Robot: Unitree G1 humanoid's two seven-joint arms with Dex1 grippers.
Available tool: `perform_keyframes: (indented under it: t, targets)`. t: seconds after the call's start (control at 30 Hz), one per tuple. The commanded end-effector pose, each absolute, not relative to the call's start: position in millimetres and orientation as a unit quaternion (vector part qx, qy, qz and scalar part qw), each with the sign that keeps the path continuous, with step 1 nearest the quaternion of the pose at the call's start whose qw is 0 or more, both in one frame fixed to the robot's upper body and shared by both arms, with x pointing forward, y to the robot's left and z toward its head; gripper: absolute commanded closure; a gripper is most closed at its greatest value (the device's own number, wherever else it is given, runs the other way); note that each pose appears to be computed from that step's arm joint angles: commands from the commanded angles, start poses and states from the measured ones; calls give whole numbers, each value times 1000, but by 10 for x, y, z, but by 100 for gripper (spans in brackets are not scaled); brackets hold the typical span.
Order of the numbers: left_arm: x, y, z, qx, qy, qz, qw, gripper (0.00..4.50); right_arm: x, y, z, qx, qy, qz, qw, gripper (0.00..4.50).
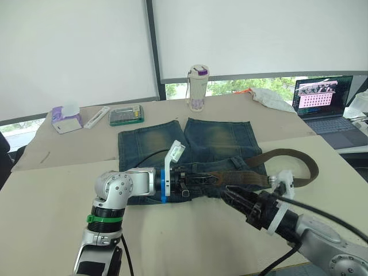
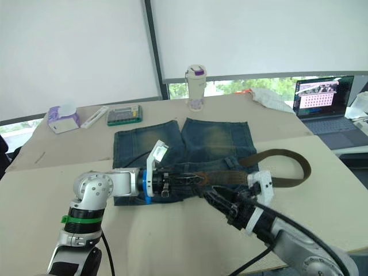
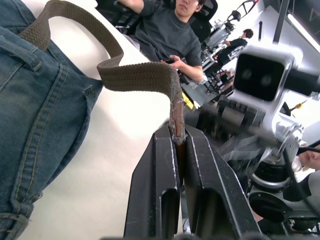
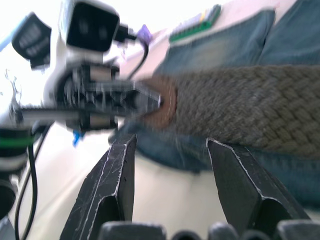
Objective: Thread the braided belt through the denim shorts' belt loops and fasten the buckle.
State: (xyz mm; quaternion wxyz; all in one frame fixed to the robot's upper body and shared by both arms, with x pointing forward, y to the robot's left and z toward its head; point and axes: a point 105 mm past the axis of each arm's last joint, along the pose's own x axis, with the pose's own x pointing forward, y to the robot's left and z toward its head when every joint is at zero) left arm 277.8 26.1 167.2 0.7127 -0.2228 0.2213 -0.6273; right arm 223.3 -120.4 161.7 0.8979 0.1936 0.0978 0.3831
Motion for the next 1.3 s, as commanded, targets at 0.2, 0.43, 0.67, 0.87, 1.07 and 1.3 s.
perform_keyframes:
  t: [0.2,0.43,0.67,0.87,1.07,1.3]
  targets:
    - [2688,276,1703,-215,216,-637,708,450,2288,-1258,1994,237,27,387,891,254]
    - [2678,294,1685,-211,221,-638,707,450,2314,-1236,2005,244,24,379,892,447]
    - [2688,301,1675,-206,225,-638,707,450,2373,-1242,1998,246,21,359,900,447]
    - [2686,300,1673,-206,225,-639,706,450,2366,-1203,1996,248,21,364,898,447]
    - [2677,301,1661,-207,227,-640,704,450,2438,-1224,2004,234,8,344,909,285]
    - [2685,321,1640,-206,230,-637,706,450,2430,-1207,2036,242,0,349,906,437]
